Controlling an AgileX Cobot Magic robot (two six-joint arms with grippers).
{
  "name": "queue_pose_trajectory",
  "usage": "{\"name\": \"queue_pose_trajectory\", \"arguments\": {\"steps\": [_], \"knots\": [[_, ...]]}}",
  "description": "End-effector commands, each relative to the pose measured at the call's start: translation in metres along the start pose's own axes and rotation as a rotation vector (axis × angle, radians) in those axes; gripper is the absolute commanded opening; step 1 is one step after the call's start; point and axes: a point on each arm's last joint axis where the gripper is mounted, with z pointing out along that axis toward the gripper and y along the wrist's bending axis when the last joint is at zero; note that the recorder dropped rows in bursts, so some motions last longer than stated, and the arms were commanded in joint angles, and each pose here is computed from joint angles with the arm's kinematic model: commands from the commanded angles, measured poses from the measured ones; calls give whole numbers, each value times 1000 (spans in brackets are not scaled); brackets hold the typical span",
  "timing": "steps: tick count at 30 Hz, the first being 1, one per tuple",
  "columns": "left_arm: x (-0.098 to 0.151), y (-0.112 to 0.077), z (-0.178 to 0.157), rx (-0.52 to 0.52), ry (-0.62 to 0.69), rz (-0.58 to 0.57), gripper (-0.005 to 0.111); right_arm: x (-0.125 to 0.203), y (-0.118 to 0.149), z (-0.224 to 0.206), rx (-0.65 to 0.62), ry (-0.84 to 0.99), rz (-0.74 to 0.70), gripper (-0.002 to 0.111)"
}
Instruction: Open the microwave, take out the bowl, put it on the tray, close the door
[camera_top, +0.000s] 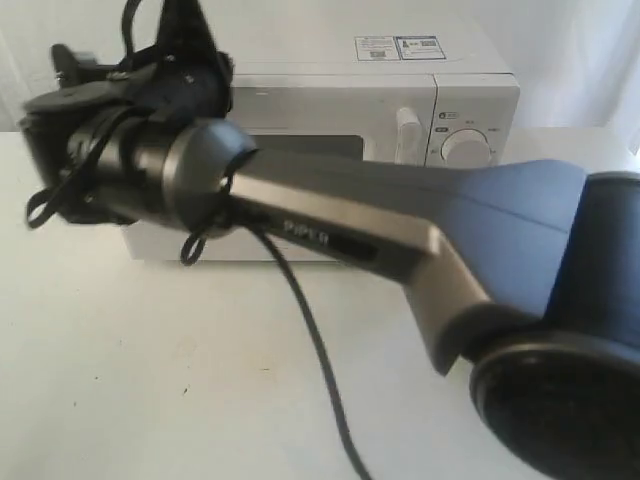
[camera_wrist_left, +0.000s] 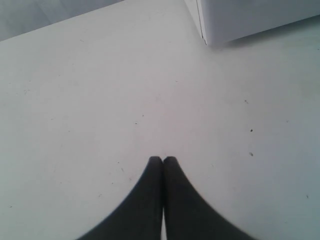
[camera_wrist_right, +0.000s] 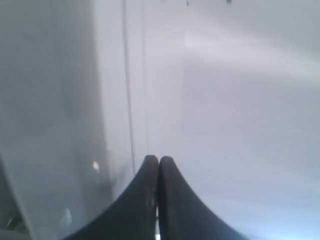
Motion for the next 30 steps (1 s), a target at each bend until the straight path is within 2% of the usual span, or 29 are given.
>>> {"name": "queue_pose_trajectory", "arguments": {"steps": [1,2,6,8,10,13,18,25,30], "knots": [[-1,0,-1,2,-5,-10,0,29,-14,33,-14,117,125,0],[-1,0,-1,2,-5,-10,0,30,-19,32,-7,117,150,0],[-1,0,-1,2,-5,-10,0,49,-74,11,30,89,360,0],[-1,0,-1,2,-5,-10,0,66,-103,-6,-35,76,473,0],[-1,0,-1,2,-5,-10,0,79,-122,-29,-211,49,620,0],[-1,0,-1,2,-6,-10,0,100,-149,-56,-349,-25,639,0],[-1,0,-1,2,-6,-10,0,136,-194,-84,-319,-96,709,0],[-1,0,-1,2,-6,-10,0,147,-204,-90,-308,-110,738,0],[-1,0,-1,2,-6,-10,0,147,-187,-86,-443,-88,756,0]]}}
